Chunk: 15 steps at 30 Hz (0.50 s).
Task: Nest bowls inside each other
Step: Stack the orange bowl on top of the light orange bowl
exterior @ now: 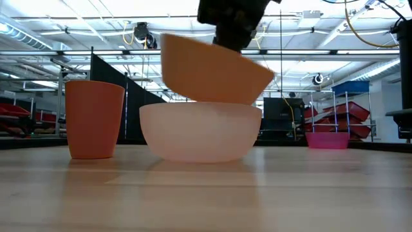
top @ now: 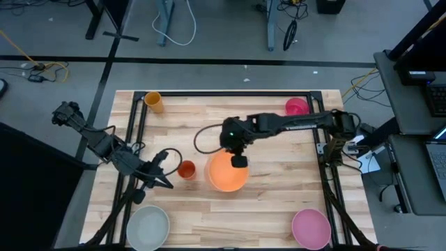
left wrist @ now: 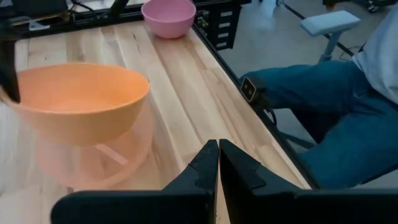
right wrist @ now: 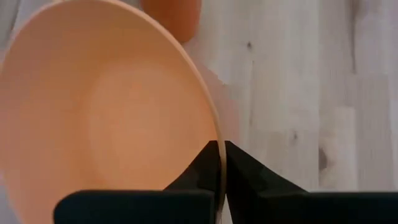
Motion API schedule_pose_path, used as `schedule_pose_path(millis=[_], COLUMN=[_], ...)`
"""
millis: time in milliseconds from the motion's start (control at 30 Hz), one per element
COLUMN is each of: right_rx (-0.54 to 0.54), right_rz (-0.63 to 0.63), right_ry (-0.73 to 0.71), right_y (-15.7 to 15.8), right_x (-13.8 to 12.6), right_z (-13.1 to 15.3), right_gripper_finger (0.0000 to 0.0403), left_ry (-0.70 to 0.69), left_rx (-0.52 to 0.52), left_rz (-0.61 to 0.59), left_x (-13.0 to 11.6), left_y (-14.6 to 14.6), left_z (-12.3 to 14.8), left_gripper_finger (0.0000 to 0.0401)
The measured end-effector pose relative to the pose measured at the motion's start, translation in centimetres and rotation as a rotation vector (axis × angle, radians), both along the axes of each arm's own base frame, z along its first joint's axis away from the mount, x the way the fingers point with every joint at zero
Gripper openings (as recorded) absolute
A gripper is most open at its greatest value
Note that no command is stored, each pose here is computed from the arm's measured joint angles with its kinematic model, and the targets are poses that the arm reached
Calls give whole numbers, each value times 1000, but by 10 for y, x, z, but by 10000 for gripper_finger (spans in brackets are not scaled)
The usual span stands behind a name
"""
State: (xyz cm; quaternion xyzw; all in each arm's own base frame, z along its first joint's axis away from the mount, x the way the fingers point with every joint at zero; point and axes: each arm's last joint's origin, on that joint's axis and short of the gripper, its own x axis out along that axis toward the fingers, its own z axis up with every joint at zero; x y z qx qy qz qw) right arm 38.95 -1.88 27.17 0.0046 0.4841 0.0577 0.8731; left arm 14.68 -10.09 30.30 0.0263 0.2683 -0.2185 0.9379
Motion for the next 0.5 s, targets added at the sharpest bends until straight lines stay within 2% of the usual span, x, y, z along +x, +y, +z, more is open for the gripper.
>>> schedule_pose_path(millis=[333, 500], right_rx=[122, 133], right_rz=[53, 69], right_ry=[102, 97], right_y=[-8, -8], right_x=[11, 18], right_z=[-28, -38], right_gripper_finger=[0, 0], left_ry=[24, 43], left_rx=[36, 58], left_rz=[1, 10], left_x=[-4, -5], left_y=[-1, 0], left_z=[-3, -5], left_gripper_finger=[0, 0])
